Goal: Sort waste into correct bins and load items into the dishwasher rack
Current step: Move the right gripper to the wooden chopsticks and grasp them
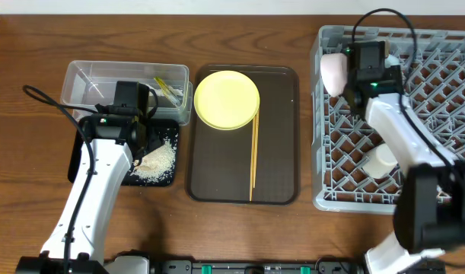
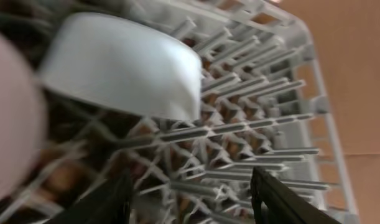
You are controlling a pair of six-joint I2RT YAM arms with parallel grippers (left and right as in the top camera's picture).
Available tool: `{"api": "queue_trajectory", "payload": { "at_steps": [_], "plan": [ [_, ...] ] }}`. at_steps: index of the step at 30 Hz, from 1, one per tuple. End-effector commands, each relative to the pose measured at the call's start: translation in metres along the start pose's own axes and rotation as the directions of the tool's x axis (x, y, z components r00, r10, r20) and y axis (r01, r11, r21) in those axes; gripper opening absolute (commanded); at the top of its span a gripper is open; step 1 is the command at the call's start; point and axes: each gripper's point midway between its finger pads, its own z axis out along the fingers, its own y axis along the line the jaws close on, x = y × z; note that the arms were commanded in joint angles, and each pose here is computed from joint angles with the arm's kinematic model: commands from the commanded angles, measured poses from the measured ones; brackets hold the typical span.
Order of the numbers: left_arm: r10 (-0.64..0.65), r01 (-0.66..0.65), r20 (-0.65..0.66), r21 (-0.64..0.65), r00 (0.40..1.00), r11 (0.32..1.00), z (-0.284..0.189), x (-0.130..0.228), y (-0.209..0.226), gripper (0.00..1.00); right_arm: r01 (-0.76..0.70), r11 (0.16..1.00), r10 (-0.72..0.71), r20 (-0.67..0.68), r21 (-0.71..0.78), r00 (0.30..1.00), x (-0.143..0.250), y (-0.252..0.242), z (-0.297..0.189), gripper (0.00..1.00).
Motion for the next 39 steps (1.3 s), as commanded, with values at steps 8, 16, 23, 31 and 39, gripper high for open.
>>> {"api": "queue_trajectory", "payload": {
  "at_steps": [8, 16, 23, 31, 39],
  "plan": [
    [0.017, -0.017, -0.002, -0.01, 1.0, 1.0, 0.0, 0.001, 0.004, 0.78, 0.052, 0.55, 0.104, 0.13, -0.834, 0.986, -0.033, 0.138, -0.157, 0.57],
    [0.018, -0.018, -0.002, -0.009, 1.0, 1.0, 0.0, 0.001, 0.003, 0.78, 0.025, 0.498, -0.05, 0.0, -0.867, 0.999, 0.019, 0.2, -0.196, 0.54],
    [0.017, -0.017, -0.001, -0.009, 1.0, 1.0, 0.0, 0.001, 0.003, 0.78, -0.041, 0.608, -0.154, -0.169, -0.793, 0.974, 0.073, 0.236, -0.188, 0.54],
    [0.018, -0.018, -0.001, -0.009, 1.0, 1.0, 0.0, 0.001, 0.003, 0.78, -0.072, 0.684, -0.215, -0.294, -0.726, 0.931, 0.12, 0.27, -0.168, 0.51],
    [0.018, -0.018, -0.001, -0.009, 1.0, 1.0, 0.0, 0.001, 0.003, 0.78, -0.074, 0.765, -0.2, -0.345, -0.64, 0.917, 0.136, 0.272, -0.144, 0.52]
  ]
}}
